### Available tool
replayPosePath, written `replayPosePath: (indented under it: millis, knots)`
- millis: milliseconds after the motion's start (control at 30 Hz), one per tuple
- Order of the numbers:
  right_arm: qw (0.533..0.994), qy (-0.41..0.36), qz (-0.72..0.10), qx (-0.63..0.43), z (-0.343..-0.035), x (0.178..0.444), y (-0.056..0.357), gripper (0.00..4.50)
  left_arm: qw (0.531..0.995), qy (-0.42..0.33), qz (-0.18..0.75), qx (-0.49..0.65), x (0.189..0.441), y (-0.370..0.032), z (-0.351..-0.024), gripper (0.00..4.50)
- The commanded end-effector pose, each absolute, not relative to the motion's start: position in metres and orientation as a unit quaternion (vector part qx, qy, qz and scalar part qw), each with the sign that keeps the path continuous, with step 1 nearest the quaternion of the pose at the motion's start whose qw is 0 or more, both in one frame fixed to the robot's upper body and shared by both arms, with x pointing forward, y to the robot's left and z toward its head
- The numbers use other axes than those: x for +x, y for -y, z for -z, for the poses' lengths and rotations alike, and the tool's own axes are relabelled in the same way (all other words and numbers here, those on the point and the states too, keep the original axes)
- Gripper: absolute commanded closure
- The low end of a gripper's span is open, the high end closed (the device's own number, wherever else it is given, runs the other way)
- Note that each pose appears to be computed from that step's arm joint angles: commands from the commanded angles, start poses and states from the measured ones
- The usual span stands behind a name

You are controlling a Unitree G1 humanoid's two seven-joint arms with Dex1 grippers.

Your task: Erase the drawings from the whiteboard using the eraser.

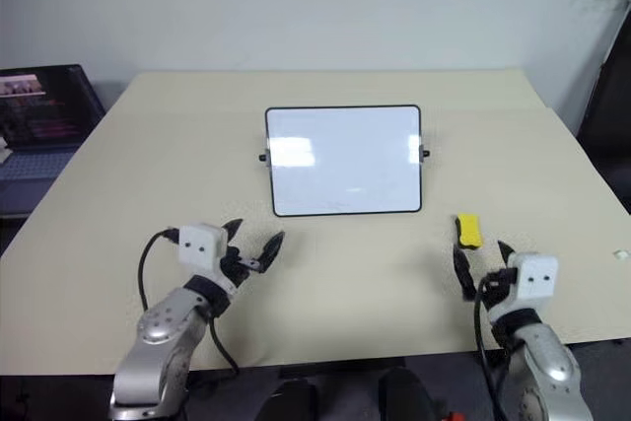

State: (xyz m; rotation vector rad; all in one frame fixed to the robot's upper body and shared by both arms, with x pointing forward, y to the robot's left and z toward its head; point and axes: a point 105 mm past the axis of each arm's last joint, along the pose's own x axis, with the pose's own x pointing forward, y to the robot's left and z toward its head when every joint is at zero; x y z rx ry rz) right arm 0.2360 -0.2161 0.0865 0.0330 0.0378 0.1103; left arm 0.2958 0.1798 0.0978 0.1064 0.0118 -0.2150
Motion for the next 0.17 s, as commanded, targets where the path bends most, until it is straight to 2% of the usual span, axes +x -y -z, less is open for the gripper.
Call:
replayPosePath:
  millis: [33,167]
  knots:
    - [0.998,0.006,-0.054,0.009,-0.094,0.233,0.217,0.04,0.996,0.015,0.051,0.07,0.295,-0.198,-0.104,0.0]
    - [0.998,-0.012,-0.055,0.003,-0.085,0.234,0.217,0.04,0.998,-0.001,0.008,0.068,0.293,-0.212,-0.093,0.0]
